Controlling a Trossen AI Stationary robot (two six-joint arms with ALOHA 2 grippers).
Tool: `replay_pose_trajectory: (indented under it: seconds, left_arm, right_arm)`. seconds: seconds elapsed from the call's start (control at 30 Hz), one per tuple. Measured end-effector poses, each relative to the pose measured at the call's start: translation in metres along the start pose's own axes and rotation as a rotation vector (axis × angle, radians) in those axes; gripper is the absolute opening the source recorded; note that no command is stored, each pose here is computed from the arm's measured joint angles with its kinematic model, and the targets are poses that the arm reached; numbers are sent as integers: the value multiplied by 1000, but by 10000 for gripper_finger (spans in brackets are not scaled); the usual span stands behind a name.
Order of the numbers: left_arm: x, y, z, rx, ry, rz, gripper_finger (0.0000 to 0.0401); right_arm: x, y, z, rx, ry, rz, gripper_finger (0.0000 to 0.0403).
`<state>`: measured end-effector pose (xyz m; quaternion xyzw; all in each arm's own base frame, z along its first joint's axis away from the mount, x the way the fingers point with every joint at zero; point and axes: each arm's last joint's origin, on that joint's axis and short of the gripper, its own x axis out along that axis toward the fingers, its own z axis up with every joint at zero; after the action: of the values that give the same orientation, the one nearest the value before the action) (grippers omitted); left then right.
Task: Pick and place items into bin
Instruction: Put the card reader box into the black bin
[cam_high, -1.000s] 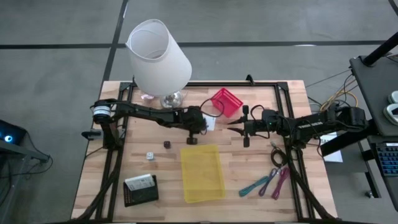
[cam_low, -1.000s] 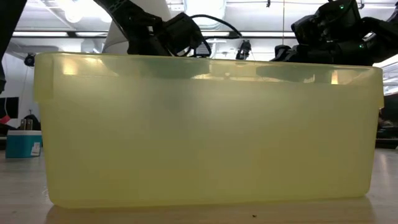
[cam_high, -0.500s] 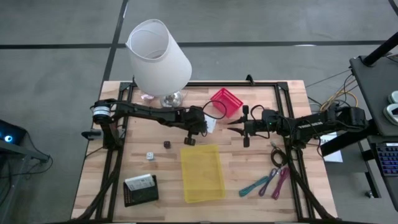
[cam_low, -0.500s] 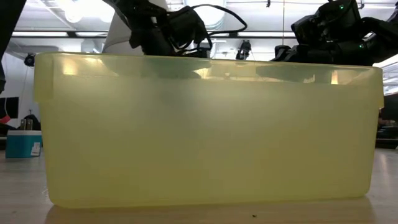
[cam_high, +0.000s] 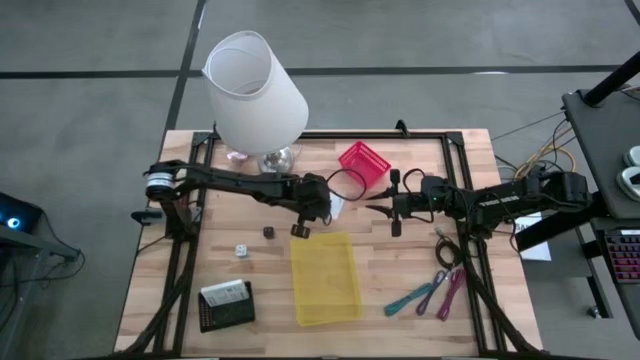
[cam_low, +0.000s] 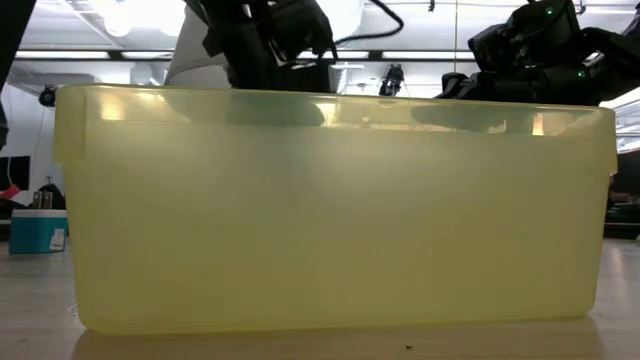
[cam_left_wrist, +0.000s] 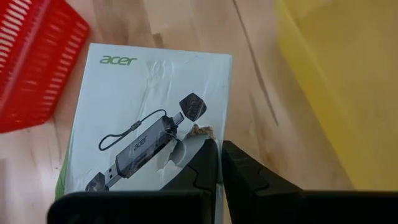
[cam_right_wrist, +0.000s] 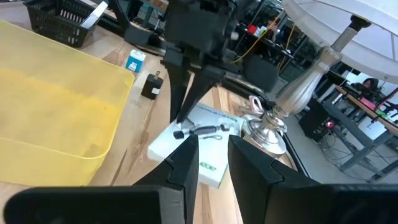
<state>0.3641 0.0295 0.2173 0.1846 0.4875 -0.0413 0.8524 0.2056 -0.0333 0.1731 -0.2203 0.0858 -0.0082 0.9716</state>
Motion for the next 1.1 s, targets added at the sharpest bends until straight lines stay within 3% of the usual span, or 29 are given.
replay_pose_trajectory:
  seconds: [0.2, 0.43, 0.93, 1.1]
  left_arm:
    - [-19, -4, 4, 13, -23, 69, 0]
    - [-39, -12, 10, 30, -77, 77, 0]
    - [-41, -15, 10, 5, -62, 122, 0]
    - [-42, -15, 11, -160, -75, 117, 0]
  right_arm:
    - [0, 0, 0, 0, 0, -1, 75]
    - [0, 0, 0, 0, -1, -2, 75]
    - [0, -1, 1, -1, -11, -6, 75]
    - [0, -1, 1, -2, -14, -6, 75]
